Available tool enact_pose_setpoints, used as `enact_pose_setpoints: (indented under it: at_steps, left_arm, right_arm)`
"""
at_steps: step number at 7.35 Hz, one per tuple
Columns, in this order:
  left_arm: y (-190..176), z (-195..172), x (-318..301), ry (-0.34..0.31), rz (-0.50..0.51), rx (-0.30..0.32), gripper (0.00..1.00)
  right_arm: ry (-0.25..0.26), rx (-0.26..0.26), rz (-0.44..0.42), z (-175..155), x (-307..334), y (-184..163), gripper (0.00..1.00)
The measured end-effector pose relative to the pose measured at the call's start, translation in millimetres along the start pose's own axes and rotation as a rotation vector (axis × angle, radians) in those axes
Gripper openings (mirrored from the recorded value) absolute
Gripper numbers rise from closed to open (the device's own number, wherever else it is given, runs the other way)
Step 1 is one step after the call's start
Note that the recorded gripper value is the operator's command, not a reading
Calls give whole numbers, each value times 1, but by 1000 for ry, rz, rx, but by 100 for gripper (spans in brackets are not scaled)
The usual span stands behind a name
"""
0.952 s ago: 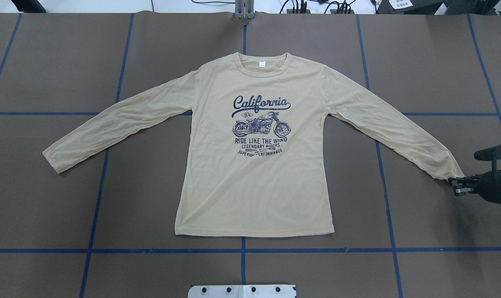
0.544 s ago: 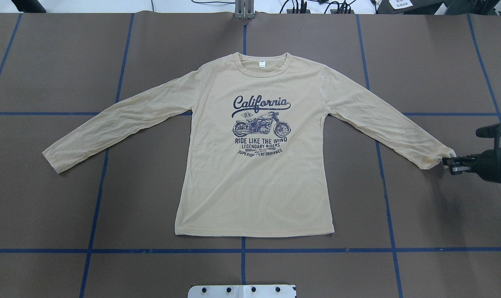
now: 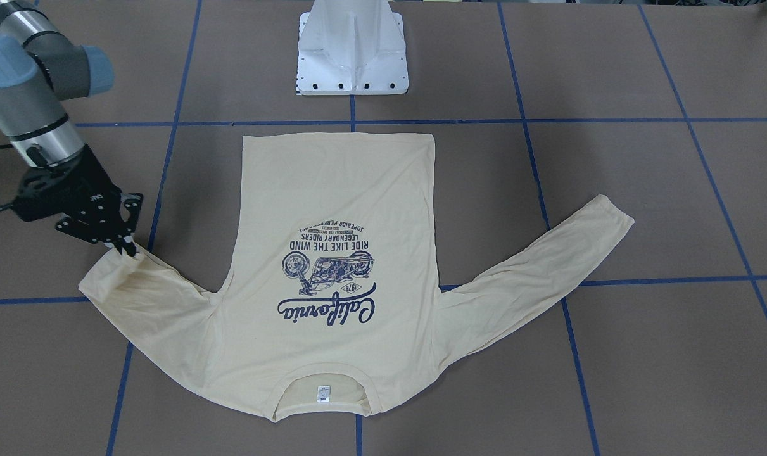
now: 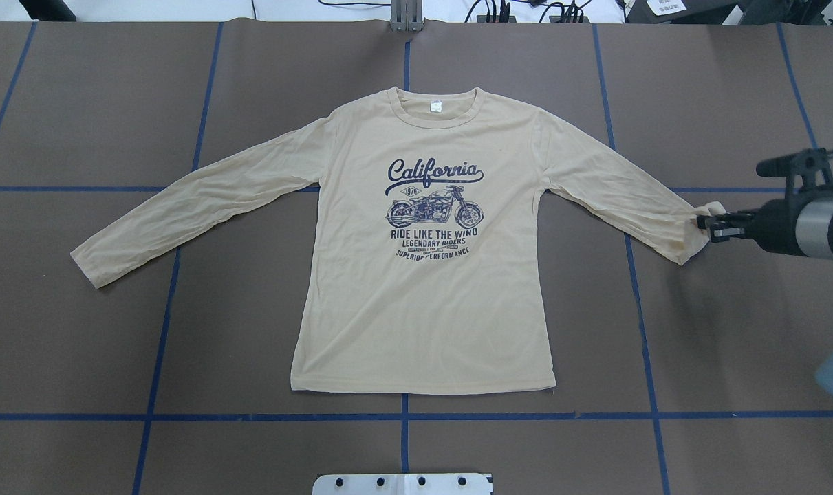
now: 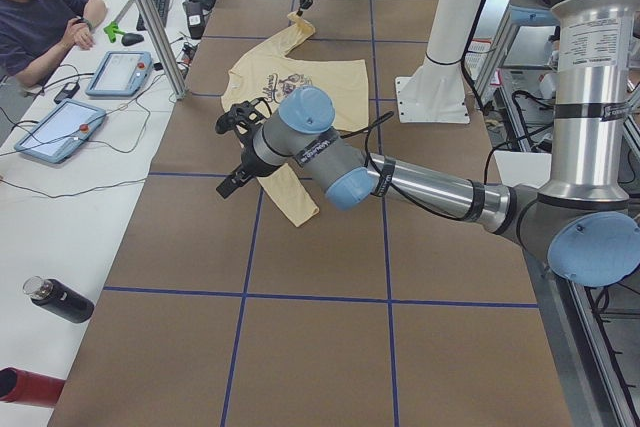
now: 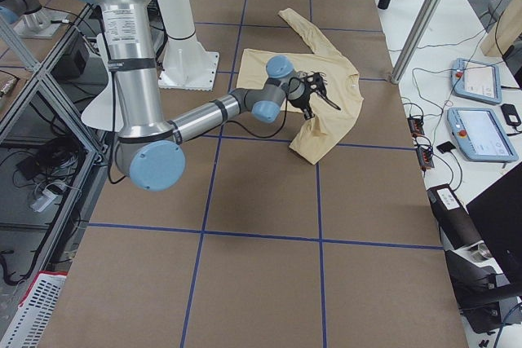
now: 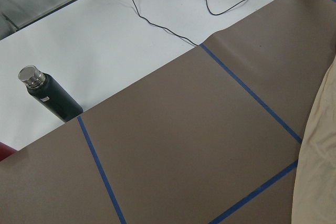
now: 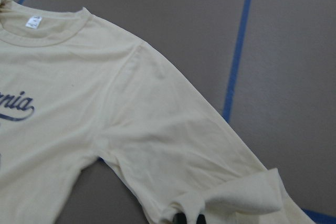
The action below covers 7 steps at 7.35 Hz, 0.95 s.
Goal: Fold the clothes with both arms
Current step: 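Carry the grasped sleeve across the shirt body toward the other sleeve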
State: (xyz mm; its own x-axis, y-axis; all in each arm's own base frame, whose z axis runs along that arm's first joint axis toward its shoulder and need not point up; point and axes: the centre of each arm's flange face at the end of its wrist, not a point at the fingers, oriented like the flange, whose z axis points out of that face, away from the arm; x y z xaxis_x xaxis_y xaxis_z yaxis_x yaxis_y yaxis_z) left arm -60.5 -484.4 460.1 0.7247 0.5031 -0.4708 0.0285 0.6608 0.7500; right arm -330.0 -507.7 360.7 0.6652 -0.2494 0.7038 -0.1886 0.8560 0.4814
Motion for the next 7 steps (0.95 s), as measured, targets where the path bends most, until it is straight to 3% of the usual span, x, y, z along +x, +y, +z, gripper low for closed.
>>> enact_pose_setpoints:
  at_steps: [2,4,7]
  left_arm:
    - [2,2,-2,0,-4,-5,100]
    - [4,4,-3,2,-7,-10,100]
    - [3,5,-3,2,-7,-10,100]
  right_arm:
    - [38,12,-20,8,-118,-58,0]
    - [37,42,-4,33,-228,-102,0]
    - [91,54,68,78,-367,-128,0]
